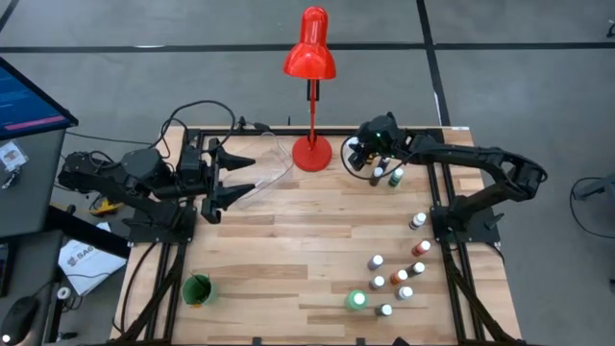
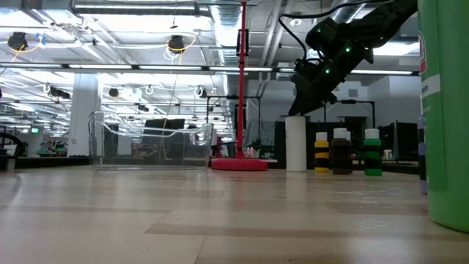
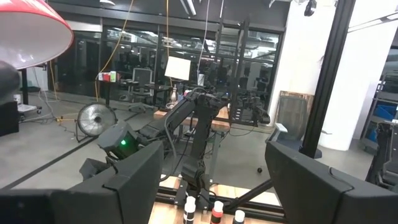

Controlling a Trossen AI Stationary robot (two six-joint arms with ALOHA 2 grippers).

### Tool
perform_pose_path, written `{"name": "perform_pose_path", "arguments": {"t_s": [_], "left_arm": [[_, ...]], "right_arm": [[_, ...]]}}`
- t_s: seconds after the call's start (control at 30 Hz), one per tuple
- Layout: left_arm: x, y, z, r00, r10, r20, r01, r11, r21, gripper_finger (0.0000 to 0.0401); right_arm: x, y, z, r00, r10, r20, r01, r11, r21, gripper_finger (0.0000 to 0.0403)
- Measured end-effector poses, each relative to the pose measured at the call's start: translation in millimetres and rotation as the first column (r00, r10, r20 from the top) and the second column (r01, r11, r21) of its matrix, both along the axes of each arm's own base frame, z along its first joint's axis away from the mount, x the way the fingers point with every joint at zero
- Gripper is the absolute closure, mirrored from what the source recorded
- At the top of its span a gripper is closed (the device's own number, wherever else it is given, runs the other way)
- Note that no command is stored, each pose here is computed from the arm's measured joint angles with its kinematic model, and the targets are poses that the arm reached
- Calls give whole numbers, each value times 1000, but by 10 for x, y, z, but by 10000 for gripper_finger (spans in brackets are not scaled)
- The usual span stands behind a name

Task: Pick & Place Paint Supplies
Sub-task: Put the white paint bottle into the transparent bin

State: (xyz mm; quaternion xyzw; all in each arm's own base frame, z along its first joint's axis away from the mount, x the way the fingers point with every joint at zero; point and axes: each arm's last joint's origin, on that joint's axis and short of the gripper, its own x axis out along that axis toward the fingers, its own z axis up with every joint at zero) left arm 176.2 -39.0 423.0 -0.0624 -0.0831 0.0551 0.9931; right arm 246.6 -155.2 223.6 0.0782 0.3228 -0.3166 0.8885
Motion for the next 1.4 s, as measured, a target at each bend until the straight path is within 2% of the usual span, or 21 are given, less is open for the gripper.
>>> {"name": "perform_pose_path", "arguments": {"t_s": [0.17, 0.37, 0.5, 0.63, 0.9, 1.03, 1.2, 1.4], "left_arm": [[0, -1, 0, 1000, 0, 0, 0, 1000, 0, 128], [0, 0, -1, 1000, 0, -1, 0, 1000, 0, 128], [-1, 0, 0, 1000, 0, -1, 0, 1000, 0, 128], [-1, 0, 0, 1000, 0, -1, 0, 1000, 1, 128], [1, 0, -6, 1000, 1, -6, -1, 1000, 5, 128], [-1, 0, -7, 1000, 0, -8, 0, 1000, 5, 128], [-38, 15, 9, 1000, 16, 0, -16, 1000, 1, 128], [-124, 42, 54, 999, 24, 28, -23, 1000, -9, 128]], "right_arm": [[18, 28, -1, 1000, 10, -3, -10, 1000, -5, 293], [18, 28, -3, 1000, 8, -2, -8, 1000, -3, 281], [20, 67, 17, 1000, 20, 1, -20, 1000, -5, 293], [21, 157, 61, 999, 52, 10, -52, 999, -5, 293], [169, 469, 162, 987, 100, 123, -104, 994, 24, 292], [296, 666, 316, 969, 159, 187, -165, 986, 18, 292], [421, 831, 608, 954, 168, 248, -159, 986, -57, 291], [588, 935, 969, 924, 213, 317, -191, 976, -101, 291]]}}
